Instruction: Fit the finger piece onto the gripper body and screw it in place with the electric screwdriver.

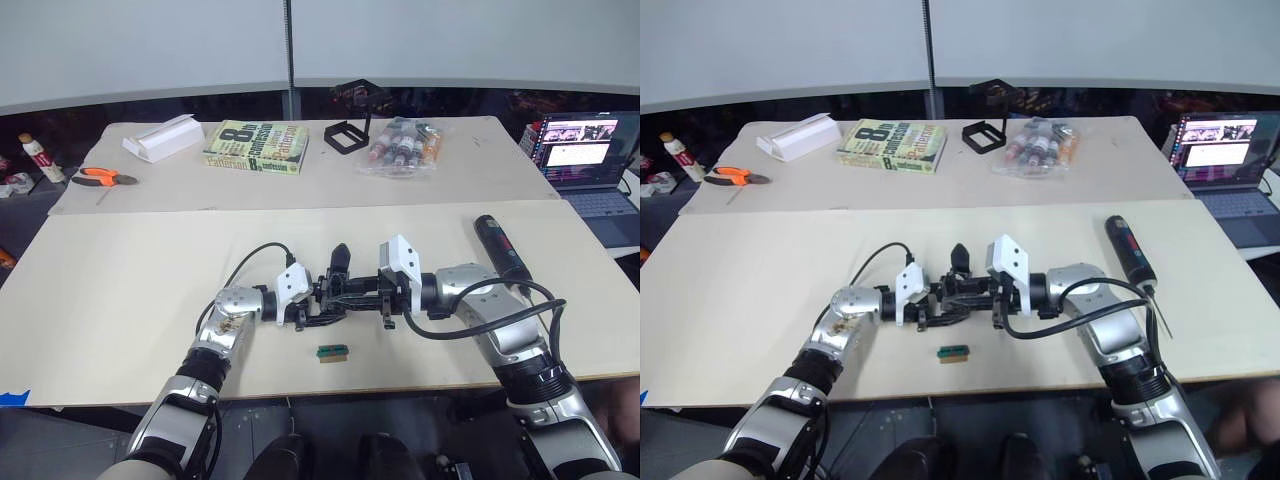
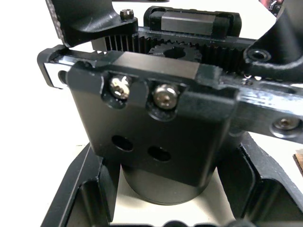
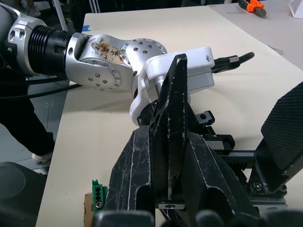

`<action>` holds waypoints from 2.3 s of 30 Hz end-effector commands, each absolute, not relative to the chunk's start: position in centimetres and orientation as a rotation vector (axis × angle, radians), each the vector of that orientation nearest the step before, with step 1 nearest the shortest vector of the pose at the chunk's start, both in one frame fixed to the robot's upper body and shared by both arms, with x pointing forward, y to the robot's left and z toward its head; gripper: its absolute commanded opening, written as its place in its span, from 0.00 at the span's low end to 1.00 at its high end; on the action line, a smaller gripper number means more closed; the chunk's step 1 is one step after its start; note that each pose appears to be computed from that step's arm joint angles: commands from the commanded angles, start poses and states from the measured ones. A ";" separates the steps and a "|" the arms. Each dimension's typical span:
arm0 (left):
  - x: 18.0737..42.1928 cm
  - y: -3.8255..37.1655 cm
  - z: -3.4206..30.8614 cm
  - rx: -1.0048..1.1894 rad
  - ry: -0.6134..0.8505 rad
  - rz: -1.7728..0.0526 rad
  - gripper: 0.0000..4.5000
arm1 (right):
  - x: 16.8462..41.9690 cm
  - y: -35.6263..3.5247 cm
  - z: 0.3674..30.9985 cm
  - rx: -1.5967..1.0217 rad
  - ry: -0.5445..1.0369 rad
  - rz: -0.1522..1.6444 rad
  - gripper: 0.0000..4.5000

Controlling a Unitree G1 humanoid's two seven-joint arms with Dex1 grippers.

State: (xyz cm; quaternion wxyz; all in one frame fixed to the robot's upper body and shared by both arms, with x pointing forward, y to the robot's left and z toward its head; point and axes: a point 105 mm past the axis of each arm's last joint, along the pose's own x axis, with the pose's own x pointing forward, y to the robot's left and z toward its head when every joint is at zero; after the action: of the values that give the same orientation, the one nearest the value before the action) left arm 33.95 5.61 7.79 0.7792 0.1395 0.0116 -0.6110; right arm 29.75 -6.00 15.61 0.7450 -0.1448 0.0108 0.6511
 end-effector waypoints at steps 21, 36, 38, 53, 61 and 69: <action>33.7 5.2 7.5 0.316 0.029 -1.325 0.52 | 29.4 -5.4 17.3 -0.292 -0.055 1.452 0.09; 33.6 5.2 7.6 0.316 0.030 -1.327 0.52 | 29.9 -5.9 15.3 -0.294 0.027 1.413 0.09; 33.6 5.2 7.6 0.316 0.029 -1.327 0.52 | 30.1 -5.9 15.2 -0.297 0.030 1.399 0.09; 33.7 5.3 7.6 0.315 0.030 -1.323 0.52 | 30.4 -6.2 14.0 -0.320 0.131 1.378 0.09; 33.6 5.3 7.6 0.313 0.032 -1.325 0.52 | 30.5 -6.1 13.2 -0.310 0.213 1.342 0.09; 33.6 5.3 7.6 0.313 0.033 -1.322 0.52 | 30.7 -7.5 11.2 -0.299 0.263 1.321 0.09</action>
State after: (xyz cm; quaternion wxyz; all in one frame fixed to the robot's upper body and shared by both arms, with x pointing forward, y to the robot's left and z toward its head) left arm 33.88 5.62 7.45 0.7841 0.1369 0.0185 -0.6051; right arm 30.20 -5.71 14.70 0.7605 -0.1319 0.0415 0.6345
